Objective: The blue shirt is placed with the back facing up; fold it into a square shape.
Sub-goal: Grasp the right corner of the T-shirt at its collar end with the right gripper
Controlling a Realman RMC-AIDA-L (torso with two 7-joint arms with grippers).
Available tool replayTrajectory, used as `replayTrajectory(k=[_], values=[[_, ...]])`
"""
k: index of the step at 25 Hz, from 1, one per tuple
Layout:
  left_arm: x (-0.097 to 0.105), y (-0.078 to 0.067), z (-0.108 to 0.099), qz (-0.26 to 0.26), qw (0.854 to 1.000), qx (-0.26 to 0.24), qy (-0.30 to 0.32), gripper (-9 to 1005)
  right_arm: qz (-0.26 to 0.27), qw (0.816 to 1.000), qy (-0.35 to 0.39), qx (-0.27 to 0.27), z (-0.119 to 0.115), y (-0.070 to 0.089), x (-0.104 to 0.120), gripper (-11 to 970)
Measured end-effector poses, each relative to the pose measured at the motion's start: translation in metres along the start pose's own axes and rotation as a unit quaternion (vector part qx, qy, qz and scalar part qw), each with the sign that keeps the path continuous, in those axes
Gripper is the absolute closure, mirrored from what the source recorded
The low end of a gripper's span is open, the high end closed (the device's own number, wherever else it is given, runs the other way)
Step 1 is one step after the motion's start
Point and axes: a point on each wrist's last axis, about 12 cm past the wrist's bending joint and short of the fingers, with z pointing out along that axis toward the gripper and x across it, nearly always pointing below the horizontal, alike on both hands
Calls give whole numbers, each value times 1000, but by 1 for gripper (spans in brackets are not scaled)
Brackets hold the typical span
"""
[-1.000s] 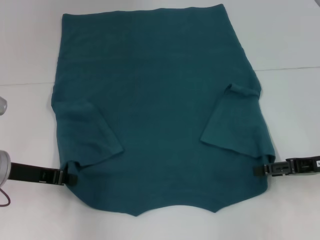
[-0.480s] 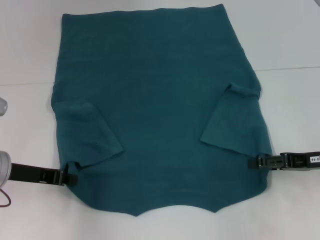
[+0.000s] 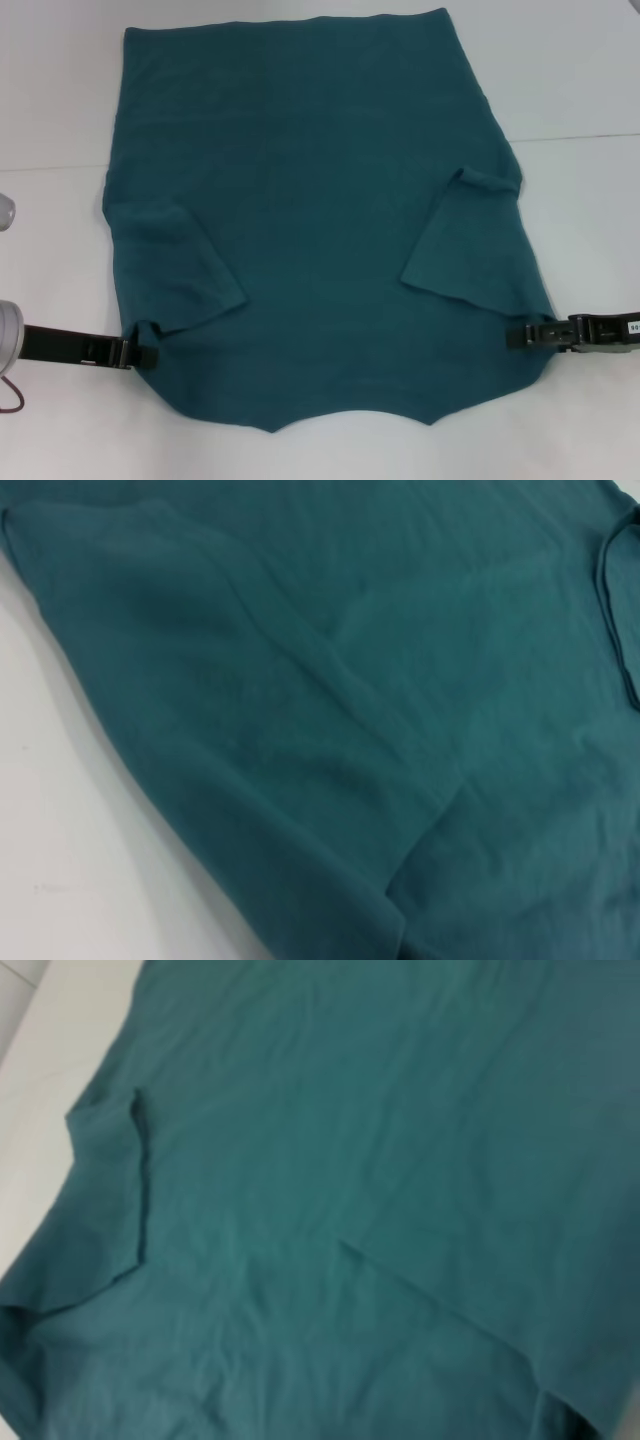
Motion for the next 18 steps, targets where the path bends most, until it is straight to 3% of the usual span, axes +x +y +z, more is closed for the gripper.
replayTrajectory(k=[18], values=[[-1,0,0,2,1000,0,-2,952,-14,1000,13,-18,13,11,-5,44]])
